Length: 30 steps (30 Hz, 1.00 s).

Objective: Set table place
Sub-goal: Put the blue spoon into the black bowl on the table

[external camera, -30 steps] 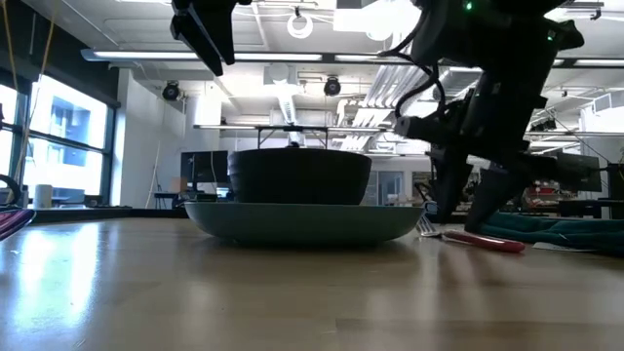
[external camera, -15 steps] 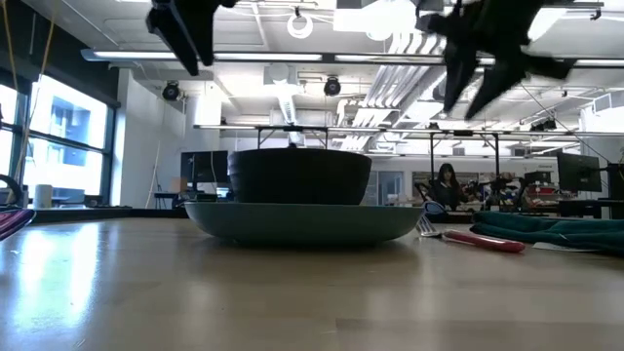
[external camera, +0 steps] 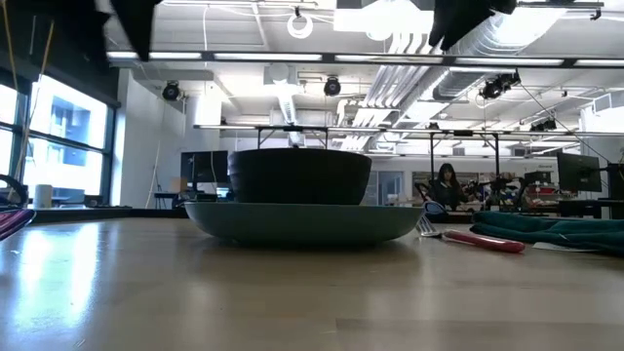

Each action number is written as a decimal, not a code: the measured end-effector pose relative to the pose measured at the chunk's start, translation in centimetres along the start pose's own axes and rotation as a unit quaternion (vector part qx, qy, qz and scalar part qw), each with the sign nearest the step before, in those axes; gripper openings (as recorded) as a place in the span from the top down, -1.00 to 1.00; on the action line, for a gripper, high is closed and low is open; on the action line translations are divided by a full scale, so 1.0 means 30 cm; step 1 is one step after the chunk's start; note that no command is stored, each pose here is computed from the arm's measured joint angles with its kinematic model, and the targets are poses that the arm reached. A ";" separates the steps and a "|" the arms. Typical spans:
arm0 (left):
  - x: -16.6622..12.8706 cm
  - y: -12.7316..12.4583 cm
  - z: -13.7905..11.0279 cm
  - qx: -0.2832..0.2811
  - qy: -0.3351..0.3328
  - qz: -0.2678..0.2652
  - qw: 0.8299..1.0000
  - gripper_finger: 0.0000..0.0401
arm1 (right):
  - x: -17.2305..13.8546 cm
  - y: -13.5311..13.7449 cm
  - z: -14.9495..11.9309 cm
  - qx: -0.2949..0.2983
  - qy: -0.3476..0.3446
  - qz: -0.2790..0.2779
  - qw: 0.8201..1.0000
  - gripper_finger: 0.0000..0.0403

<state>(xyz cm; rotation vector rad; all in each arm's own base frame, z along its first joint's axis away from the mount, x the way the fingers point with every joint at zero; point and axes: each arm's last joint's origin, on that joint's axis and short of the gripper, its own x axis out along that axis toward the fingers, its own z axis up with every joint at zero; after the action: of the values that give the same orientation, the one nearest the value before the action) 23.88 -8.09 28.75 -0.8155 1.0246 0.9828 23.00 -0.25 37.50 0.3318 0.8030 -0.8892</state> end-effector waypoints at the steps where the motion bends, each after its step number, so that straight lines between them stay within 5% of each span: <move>1: 0.014 -0.001 -0.029 -0.016 0.012 -0.007 1.000 -0.43 | -0.003 -0.002 0.005 -0.015 0.000 0.002 1.000 0.36; 7: 0.099 -0.019 -0.201 -0.096 0.080 -0.047 0.991 -0.43 | 0.001 -0.005 0.007 -0.078 0.009 0.008 0.997 0.36; 13: 0.170 -0.040 -0.328 -0.130 0.144 0.015 0.981 -0.43 | 0.001 -0.004 0.008 -0.092 0.008 0.010 0.996 0.36; 22: 0.287 -0.163 -0.425 -0.169 0.186 -0.048 0.967 -0.43 | 0.003 -0.003 0.011 -0.085 0.005 0.011 0.996 0.36; 30: 0.371 -0.199 -0.474 -0.167 0.212 -0.014 0.963 -0.43 | 0.004 -0.003 0.011 -0.090 0.006 0.010 0.996 0.36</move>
<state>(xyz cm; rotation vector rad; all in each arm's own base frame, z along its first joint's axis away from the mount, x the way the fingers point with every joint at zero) 27.28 -19.99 14.30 -1.3588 1.2219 0.9927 23.12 -0.56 37.64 0.1874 0.8820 -0.7897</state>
